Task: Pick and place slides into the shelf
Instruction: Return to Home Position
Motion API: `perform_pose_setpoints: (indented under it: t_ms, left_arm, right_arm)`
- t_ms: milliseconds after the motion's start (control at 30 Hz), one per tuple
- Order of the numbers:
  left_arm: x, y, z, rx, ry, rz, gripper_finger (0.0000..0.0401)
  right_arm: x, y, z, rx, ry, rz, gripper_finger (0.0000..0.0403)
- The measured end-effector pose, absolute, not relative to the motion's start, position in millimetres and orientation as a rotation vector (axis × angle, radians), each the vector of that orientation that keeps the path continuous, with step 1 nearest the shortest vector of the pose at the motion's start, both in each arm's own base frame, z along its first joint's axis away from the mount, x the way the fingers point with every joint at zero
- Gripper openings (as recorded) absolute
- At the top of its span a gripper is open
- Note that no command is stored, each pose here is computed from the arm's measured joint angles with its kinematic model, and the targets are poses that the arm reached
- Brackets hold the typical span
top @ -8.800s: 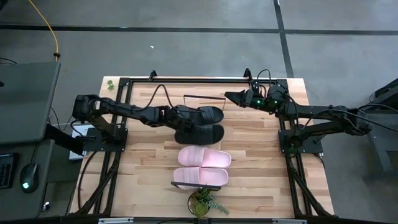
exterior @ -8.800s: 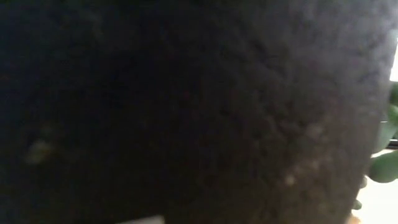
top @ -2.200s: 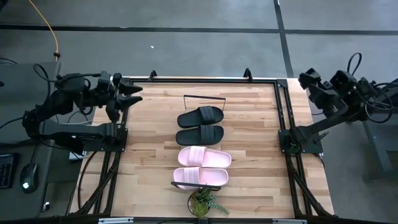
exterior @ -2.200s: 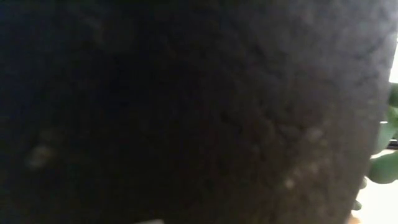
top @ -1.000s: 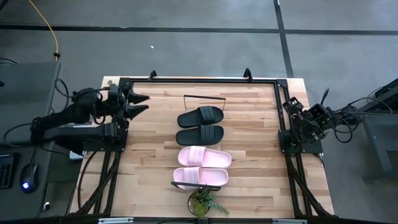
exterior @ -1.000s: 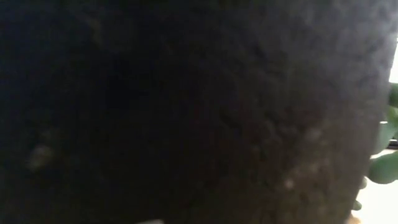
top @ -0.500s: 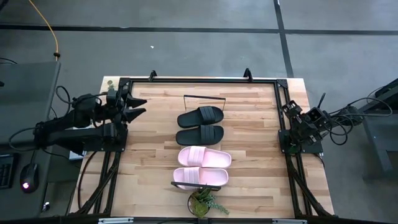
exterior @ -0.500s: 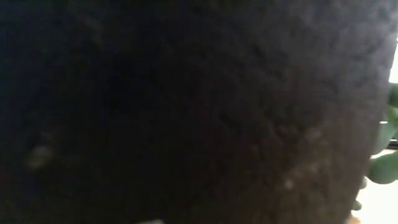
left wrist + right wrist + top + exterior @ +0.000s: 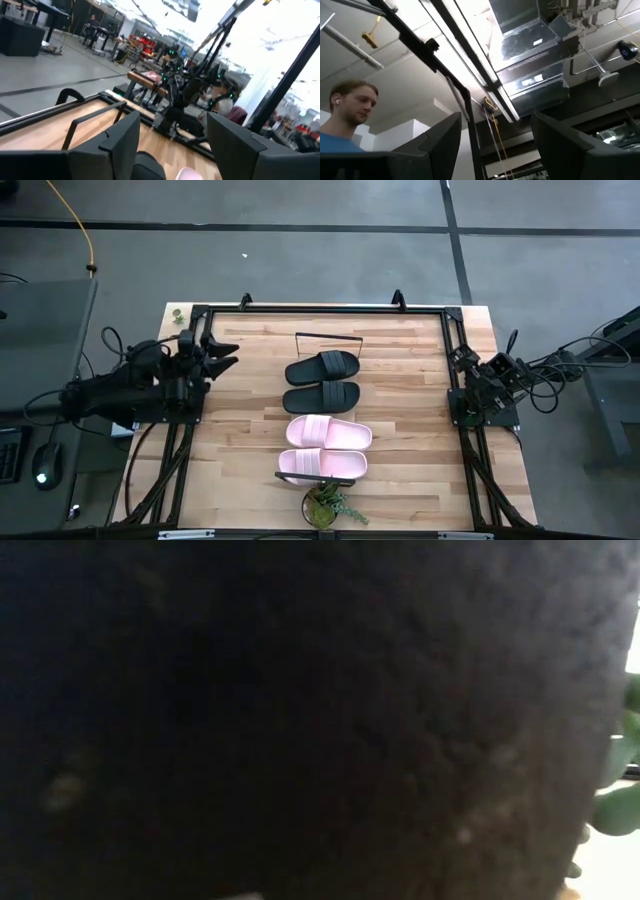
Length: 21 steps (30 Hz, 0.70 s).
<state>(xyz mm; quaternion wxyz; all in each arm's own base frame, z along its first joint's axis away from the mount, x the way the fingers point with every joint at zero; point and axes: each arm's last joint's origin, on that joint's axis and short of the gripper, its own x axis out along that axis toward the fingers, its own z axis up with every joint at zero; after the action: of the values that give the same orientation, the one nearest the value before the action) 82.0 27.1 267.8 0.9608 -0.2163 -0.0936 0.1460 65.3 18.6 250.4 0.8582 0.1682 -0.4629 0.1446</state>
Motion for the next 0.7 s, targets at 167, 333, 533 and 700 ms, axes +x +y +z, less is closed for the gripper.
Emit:
perform_pose_setpoints:
  t_ms: [167,333,533,700]
  left_arm:
    - [86,29,249,-0.459,-0.257,0.281,0.0211]
    - [92,30,228,-0.503,-0.291,0.262,0.0211]
    - [97,32,203,-0.553,-0.237,0.277,0.0211]
    - [100,33,182,-0.605,-0.187,0.294,0.0211]
  right_arm:
    - [66,18,250,0.373,-0.962,0.278,0.0231]
    - [66,18,250,0.375,-0.959,0.276,0.0231]
    - [68,18,249,0.414,-0.935,0.29,0.0231]
    - [69,19,248,0.418,-0.922,0.292,0.0231]
